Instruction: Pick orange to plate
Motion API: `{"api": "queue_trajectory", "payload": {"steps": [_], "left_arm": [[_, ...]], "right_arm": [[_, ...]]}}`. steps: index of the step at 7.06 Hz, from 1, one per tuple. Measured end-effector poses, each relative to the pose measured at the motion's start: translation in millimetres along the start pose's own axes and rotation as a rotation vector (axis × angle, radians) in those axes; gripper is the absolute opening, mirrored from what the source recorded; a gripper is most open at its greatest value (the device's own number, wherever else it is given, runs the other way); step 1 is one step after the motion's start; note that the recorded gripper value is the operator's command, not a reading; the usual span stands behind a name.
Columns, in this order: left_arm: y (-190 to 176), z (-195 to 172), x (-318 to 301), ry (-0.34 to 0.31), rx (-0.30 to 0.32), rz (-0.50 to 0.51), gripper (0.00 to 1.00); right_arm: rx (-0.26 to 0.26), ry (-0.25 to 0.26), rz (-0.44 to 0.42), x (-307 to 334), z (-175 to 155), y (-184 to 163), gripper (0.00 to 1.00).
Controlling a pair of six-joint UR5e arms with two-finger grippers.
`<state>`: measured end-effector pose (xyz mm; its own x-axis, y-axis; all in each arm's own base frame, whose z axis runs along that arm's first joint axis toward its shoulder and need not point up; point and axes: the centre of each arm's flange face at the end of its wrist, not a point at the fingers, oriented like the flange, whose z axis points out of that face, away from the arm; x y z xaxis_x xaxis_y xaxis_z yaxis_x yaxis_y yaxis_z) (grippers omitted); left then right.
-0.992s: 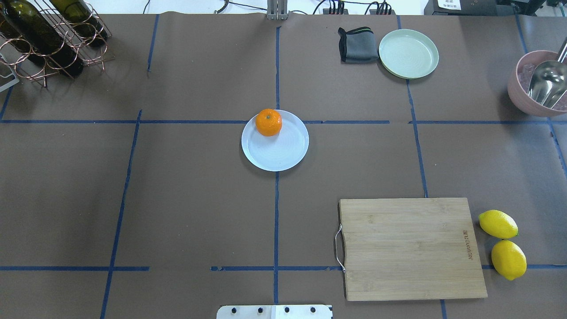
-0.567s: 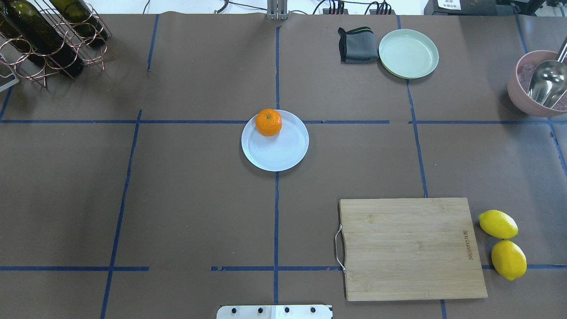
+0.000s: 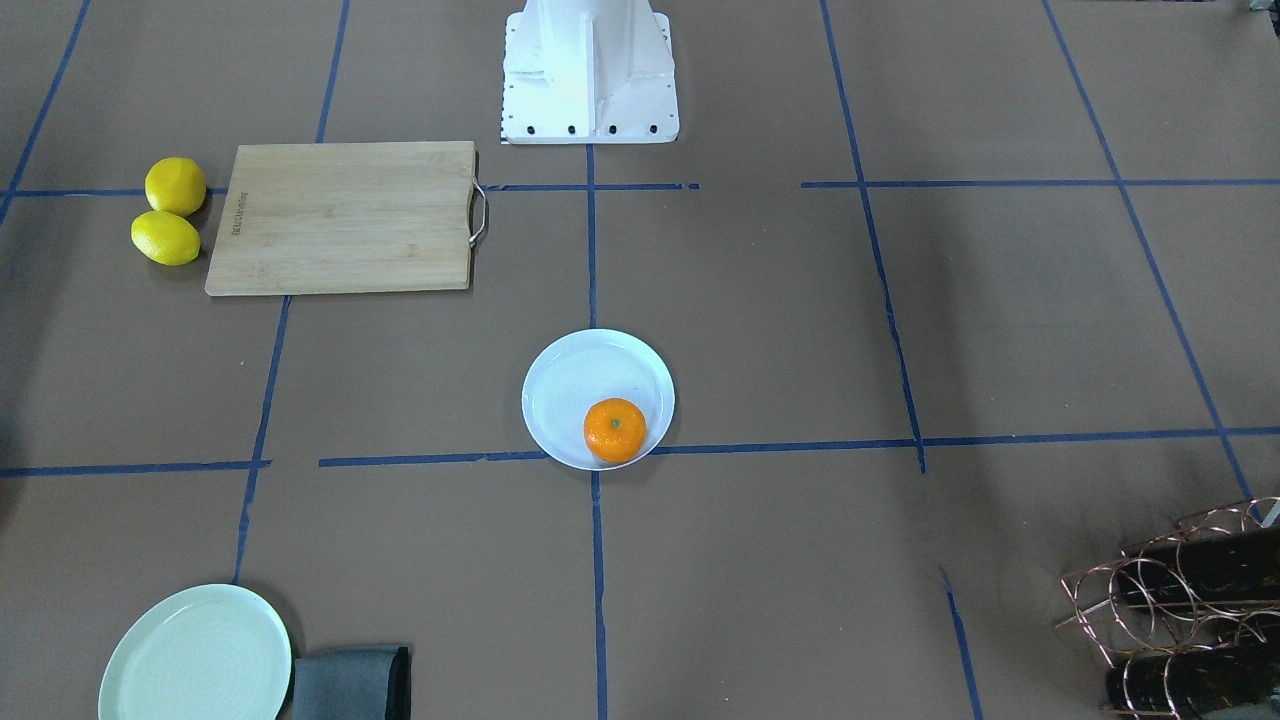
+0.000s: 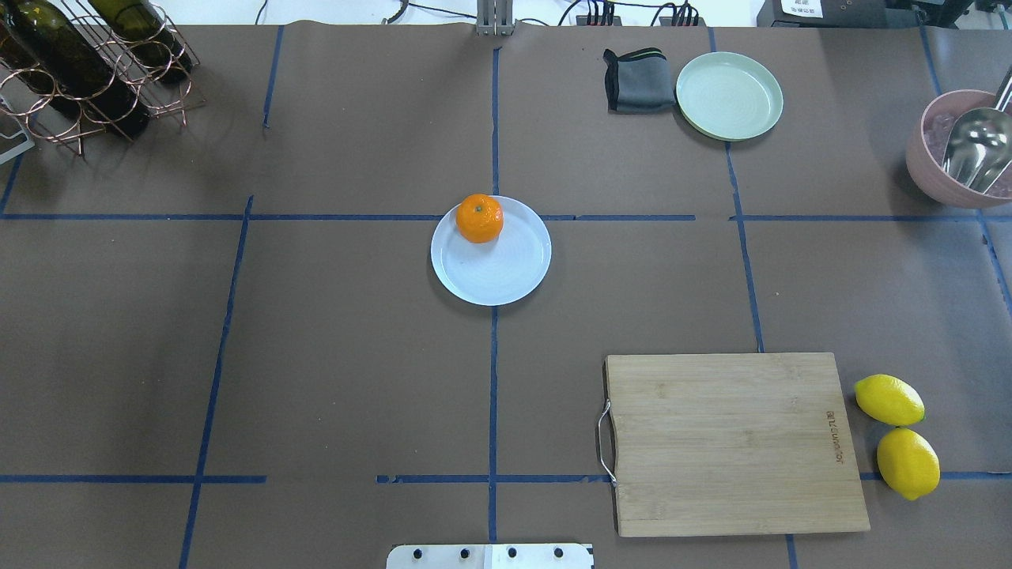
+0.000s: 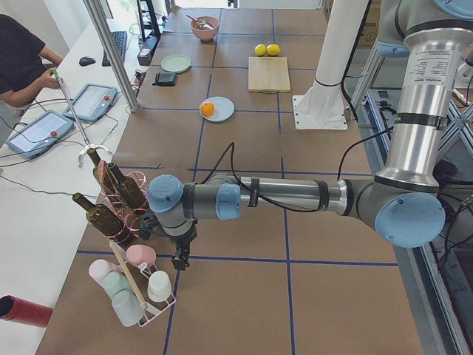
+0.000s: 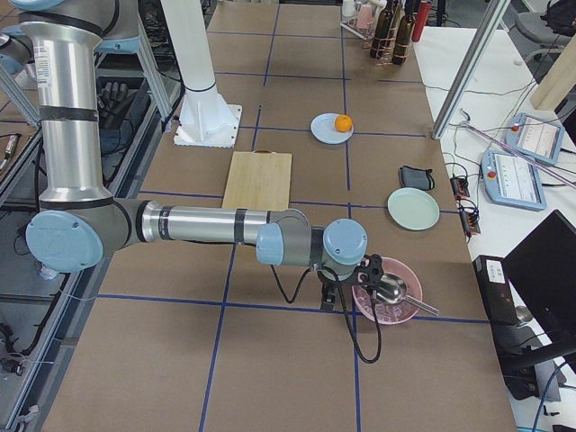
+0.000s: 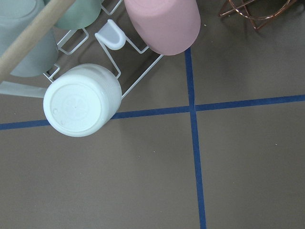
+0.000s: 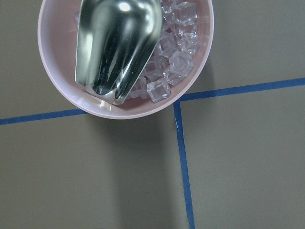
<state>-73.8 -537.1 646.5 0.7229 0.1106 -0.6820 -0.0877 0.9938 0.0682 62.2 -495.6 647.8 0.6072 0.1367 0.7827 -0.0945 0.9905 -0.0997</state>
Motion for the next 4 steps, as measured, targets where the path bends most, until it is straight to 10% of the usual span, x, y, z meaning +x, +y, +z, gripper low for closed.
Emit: {"api": "queue_trajectory", "payload": {"steps": [4], "left_arm": [[-2.4, -3.3, 3.2, -0.002, 0.010, 0.009, 1.00]], "right_arm": [[-0.001, 0.003, -0.003, 1.9, 1.3, -1.1, 1.00]]}}
